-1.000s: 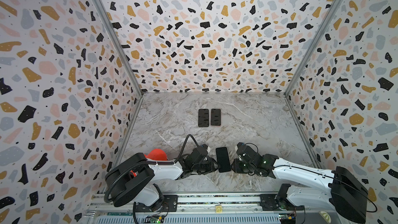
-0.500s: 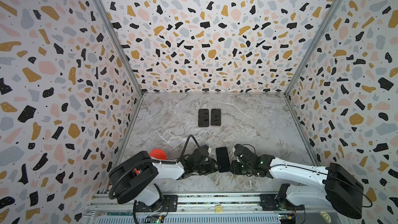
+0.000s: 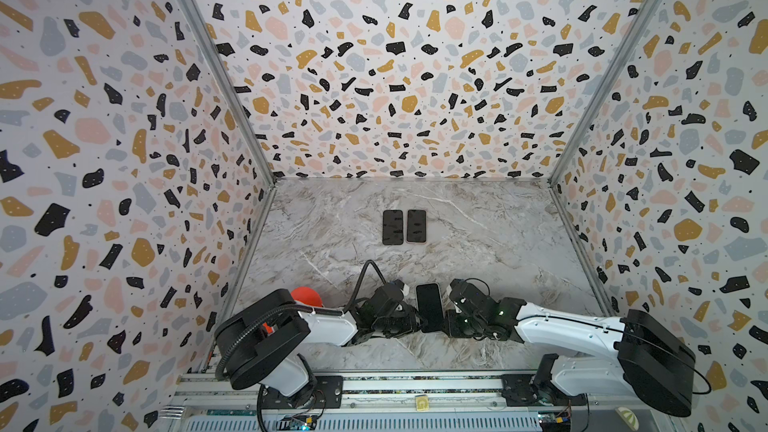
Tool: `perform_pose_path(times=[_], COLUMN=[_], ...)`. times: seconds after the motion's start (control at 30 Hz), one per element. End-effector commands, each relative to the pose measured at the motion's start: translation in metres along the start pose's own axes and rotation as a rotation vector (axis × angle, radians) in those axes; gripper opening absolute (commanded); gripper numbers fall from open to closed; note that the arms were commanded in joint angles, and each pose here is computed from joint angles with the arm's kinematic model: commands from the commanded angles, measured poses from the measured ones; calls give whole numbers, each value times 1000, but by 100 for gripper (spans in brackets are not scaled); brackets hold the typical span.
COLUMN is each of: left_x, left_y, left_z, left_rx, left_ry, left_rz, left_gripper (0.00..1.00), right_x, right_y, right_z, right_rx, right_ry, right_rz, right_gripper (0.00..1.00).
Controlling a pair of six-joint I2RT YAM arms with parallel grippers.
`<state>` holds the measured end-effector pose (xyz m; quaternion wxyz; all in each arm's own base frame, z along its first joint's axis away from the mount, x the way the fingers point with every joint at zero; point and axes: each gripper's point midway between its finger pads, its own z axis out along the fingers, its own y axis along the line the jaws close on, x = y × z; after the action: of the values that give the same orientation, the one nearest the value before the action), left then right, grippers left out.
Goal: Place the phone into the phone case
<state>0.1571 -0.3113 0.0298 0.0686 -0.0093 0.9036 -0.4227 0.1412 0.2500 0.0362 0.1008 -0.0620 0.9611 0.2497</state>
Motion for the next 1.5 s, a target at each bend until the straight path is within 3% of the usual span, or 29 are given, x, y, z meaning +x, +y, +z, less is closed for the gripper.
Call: perform_pose_path(times=[0.0,1.1,1.47], left_x=[4,8,7], left_y=[0,-4,-6], left_z=[2,11,10], left_rx=[15,25,26], left_ry=[9,30,28], left_rz=[6,4,7], left_gripper=[38,37,36], right_x=[-1,10,7], right_y=[9,11,9], right_z=[-1,14,10], right_rx=[-31,-52,-39], right_ry=[0,54,37], right_rz=[-14,-16,-11], right_gripper=[19,10,2])
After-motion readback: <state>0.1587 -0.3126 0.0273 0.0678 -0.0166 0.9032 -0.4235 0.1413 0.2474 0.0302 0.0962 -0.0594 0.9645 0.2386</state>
